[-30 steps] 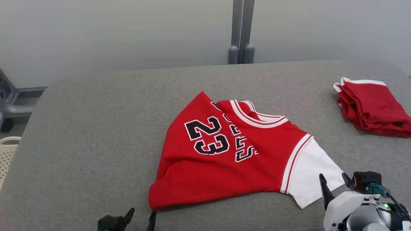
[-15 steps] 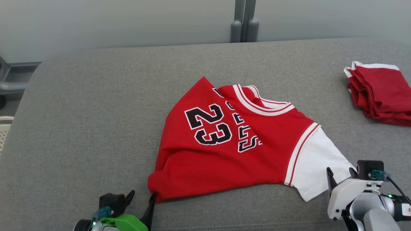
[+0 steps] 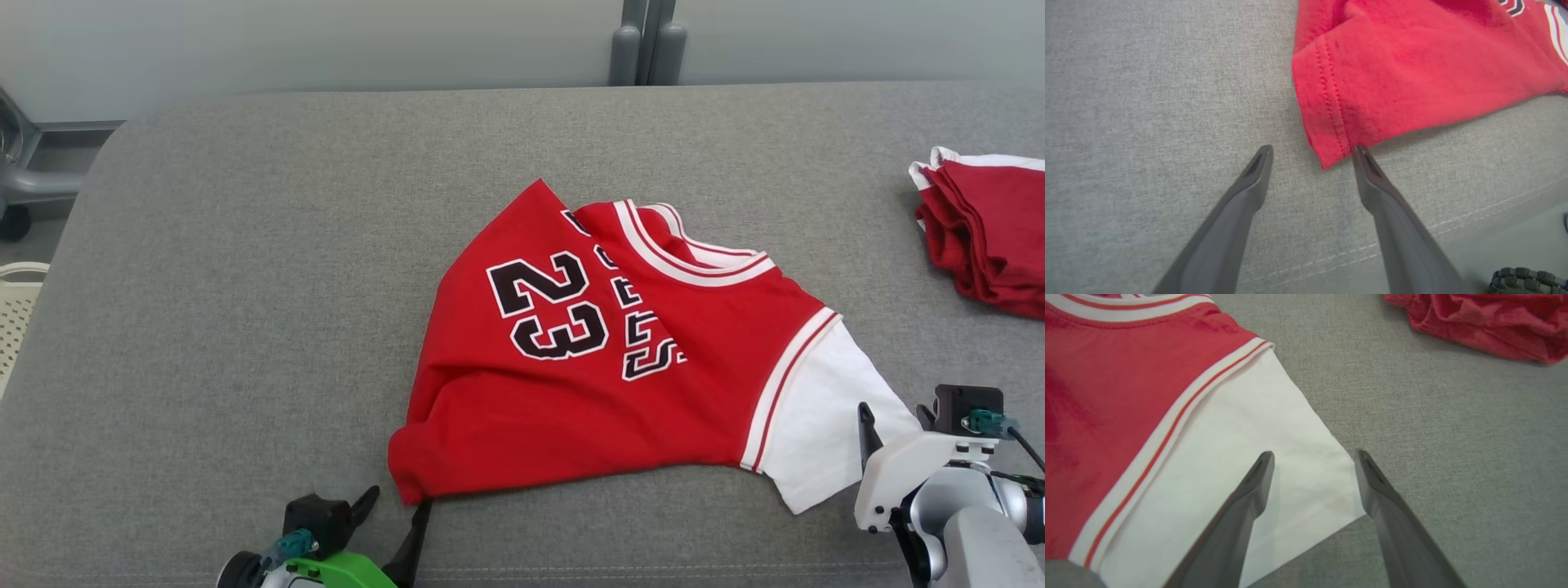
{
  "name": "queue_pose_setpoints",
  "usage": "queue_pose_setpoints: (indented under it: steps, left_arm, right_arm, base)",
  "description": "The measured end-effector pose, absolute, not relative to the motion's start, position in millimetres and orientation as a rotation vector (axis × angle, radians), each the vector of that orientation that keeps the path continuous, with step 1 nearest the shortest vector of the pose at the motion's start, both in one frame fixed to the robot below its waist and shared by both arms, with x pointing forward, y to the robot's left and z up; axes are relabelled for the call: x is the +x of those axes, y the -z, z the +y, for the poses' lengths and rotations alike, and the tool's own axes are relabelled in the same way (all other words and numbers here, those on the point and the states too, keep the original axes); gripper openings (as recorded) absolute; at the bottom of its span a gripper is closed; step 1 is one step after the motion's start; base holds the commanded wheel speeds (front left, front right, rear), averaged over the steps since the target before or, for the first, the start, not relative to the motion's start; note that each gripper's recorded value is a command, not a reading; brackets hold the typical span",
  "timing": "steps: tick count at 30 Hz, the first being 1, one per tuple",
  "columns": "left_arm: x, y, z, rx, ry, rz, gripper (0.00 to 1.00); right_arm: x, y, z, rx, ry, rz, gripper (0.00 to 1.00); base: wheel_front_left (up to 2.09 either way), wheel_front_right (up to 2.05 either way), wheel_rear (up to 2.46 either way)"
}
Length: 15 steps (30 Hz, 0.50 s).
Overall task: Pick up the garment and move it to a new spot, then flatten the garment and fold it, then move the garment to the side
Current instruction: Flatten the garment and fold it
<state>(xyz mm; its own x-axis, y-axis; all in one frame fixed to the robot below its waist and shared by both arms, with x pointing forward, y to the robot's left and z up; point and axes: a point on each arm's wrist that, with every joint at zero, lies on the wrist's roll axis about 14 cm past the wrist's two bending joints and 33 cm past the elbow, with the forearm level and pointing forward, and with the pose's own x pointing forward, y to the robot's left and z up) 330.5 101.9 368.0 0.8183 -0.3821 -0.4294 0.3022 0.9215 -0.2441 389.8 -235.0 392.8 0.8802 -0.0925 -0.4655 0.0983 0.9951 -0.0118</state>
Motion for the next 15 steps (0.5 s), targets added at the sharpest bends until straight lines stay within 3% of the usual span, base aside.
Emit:
queue_pose_setpoints:
  steps: [13,14,15]
  left_arm:
    - [335,-366,94,-0.172,0.407,0.483,1.0]
    - [335,-366,93,-0.172,0.411,0.484,0.94]
    - [335,-365,92,-0.174,0.413,0.486,0.74]
  right_arm:
    - [390,-384,-243,0.004,0.12,0.522,1.0]
    - [390,-382,-243,0.004,0.121,0.526,1.0]
    - [390,-381,-244,0.005,0.123,0.53,1.0]
  base:
    - [0.0,0.0,0.0]
    - [0.0,0.0,0.0]
    - [0.0,0.0,0.0]
